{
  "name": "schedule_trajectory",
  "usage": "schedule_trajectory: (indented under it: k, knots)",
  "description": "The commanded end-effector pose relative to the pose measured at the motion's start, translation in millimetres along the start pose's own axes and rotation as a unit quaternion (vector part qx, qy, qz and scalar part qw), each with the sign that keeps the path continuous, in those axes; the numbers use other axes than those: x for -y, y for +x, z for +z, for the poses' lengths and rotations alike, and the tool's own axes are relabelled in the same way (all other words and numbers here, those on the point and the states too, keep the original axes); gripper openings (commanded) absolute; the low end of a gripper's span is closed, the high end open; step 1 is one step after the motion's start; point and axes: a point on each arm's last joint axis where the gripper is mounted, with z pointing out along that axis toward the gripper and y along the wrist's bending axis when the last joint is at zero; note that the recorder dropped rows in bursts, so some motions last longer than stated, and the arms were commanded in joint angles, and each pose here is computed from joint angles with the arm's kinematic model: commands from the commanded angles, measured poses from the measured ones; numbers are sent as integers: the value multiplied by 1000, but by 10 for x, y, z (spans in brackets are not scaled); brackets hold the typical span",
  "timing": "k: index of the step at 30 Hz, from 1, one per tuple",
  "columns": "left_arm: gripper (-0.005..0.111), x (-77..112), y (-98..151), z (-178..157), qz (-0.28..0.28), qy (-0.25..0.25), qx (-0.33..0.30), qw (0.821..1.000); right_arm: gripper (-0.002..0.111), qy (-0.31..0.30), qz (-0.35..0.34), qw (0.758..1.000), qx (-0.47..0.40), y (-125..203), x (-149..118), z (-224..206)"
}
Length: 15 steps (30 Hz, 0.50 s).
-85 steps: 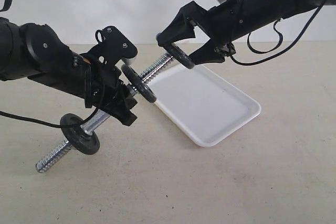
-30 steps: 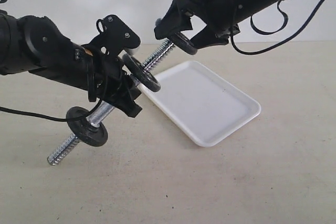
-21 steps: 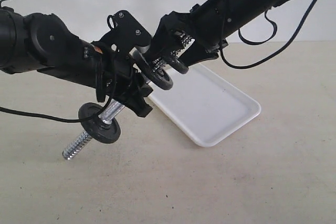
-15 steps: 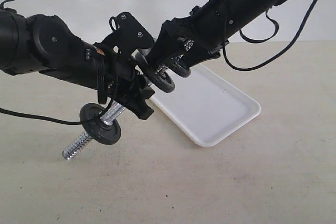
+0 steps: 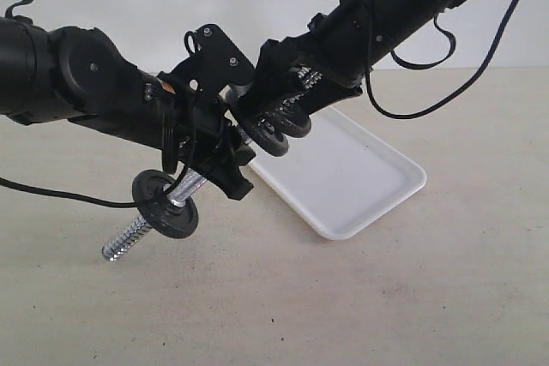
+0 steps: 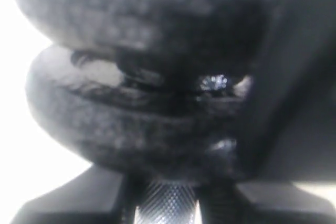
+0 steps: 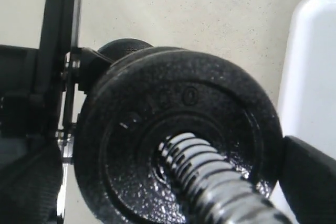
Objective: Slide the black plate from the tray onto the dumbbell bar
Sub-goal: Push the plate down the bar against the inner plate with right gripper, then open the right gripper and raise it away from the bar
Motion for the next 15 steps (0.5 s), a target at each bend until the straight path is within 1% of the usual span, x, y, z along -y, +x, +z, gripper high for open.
schedule_trajectory:
  k: [1, 5, 8, 15]
  knots:
    - [4, -332, -239, -142, -62, -122, 113, 984, 105, -125, 26, 989, 71, -176, -427, -231]
    - [4, -433, -193, -158, -71, -133, 110, 982, 105, -109, 35, 989, 89, -169, -322, -407]
    - [4, -475, -170, -165, -74, -137, 107, 982, 105, -97, 43, 989, 103, -158, -234, -533]
    - [4, -483, -166, -166, -73, -138, 107, 982, 105, -78, 61, 988, 122, -119, -38, -703]
